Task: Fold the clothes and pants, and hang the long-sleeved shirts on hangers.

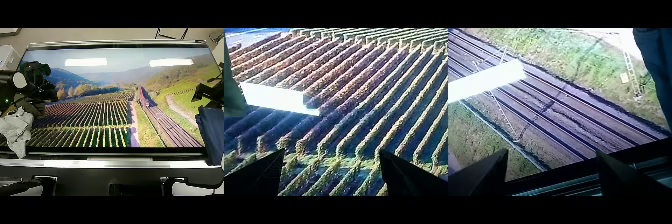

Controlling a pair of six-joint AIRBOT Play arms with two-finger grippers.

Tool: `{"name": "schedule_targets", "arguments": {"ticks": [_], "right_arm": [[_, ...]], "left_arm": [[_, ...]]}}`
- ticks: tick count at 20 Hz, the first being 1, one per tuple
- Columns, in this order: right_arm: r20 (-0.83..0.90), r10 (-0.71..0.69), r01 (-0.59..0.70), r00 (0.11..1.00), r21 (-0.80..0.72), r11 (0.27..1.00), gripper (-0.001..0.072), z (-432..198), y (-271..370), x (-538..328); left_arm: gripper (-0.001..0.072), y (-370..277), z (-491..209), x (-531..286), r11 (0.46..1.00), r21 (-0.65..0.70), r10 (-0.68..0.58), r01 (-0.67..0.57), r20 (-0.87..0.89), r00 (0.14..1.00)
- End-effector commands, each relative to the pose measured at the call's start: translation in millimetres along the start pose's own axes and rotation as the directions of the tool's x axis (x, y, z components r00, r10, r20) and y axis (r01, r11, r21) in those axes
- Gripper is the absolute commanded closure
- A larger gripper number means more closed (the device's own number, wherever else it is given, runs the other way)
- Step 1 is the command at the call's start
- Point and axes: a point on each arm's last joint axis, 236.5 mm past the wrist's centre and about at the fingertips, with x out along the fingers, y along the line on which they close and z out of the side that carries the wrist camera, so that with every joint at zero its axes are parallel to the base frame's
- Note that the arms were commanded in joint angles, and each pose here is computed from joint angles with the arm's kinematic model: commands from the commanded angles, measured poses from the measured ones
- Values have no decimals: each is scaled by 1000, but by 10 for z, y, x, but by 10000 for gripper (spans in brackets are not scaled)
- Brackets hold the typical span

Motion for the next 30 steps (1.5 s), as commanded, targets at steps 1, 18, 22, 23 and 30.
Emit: {"name": "schedule_targets", "arguments": {"ticks": [1,18,22,23,30], "right_arm": [[-2,0,0,1000,-1,1000,77,-2,2,4],[292,138,-144,947,-1,990,78,693,329,-121],[494,204,-236,845,3,972,78,1171,485,-360],[491,234,-266,839,-5,964,77,1175,556,-360],[81,260,-249,962,-124,961,76,496,600,388]], "left_arm": [[50,-2,-1,3,1000,1,0,0,0,1000],[50,-87,321,51,999,-18,-32,35,126,992],[40,-182,662,15,997,-1,-73,76,262,962],[33,-8,749,-28,1000,5,-21,21,287,958],[-13,2621,-805,-236,757,-573,171,-316,-293,941]]}}
